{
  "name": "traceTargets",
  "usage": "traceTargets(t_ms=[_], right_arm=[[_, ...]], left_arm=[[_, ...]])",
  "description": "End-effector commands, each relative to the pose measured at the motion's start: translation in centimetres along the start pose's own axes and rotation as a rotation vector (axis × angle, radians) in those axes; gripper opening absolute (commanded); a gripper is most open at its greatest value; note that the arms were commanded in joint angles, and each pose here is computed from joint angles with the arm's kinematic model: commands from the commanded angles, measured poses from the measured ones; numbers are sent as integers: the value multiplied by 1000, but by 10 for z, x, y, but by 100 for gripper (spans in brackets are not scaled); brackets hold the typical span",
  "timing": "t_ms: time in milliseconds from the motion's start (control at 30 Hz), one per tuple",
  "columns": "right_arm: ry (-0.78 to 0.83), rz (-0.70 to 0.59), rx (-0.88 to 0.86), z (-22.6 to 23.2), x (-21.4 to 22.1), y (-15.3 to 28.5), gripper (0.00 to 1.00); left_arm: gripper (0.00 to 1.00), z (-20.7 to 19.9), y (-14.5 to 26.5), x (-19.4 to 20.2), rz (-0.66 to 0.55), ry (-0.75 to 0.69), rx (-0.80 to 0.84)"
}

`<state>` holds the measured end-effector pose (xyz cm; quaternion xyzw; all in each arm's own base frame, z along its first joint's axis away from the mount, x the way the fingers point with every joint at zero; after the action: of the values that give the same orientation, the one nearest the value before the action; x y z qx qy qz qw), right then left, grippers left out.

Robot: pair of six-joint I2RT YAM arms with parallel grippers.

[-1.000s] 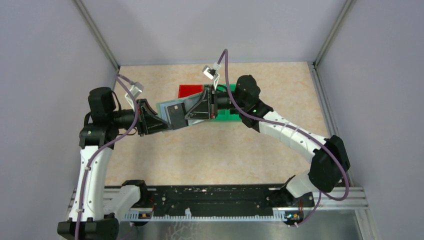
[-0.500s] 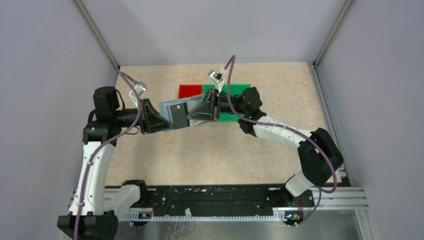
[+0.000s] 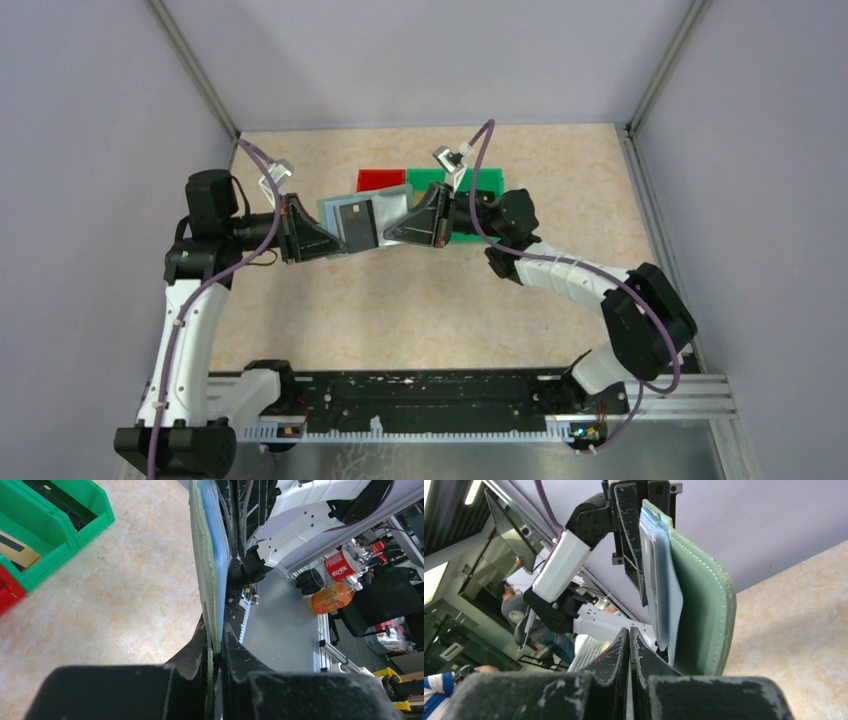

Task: Take the credit cards out of the card holder
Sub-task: Remove the credit card from the card holder.

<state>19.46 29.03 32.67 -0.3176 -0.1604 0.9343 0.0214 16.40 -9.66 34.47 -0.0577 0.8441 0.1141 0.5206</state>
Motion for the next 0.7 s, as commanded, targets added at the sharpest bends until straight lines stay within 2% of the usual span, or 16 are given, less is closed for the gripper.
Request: traceTargets(t_ms=[0,167,233,467,667], right_arm=[[119,-63,-35,21,-8,4,0],[137,-66,-18,20,-11,3,0],[136,-63,-10,18,-14,0,13],[161,-51,7,13,-29,-15,31],[188,-25,37,11,-32,-26,34]], left_arm=[[0,-6,2,-12,-17,-56,1],[0,-9,3,-10,-18,-70,21],[0,-9,3,-9,-18,-72,29],[0,-9,3,-3,-9,-96,46],[0,-9,3,-1,-2,-103,47]])
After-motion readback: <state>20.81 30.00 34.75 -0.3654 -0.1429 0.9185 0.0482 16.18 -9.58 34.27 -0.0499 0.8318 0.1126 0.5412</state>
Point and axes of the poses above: each gripper's point midway between its finger pads, its own y axis back along the fingers, its own z axis along the line the jaws close on, x = y × z, the point moved 8 cm from there along y, back along the fingers, and after that the axes turned 9 degrees about -y, right-handed, at the moved point
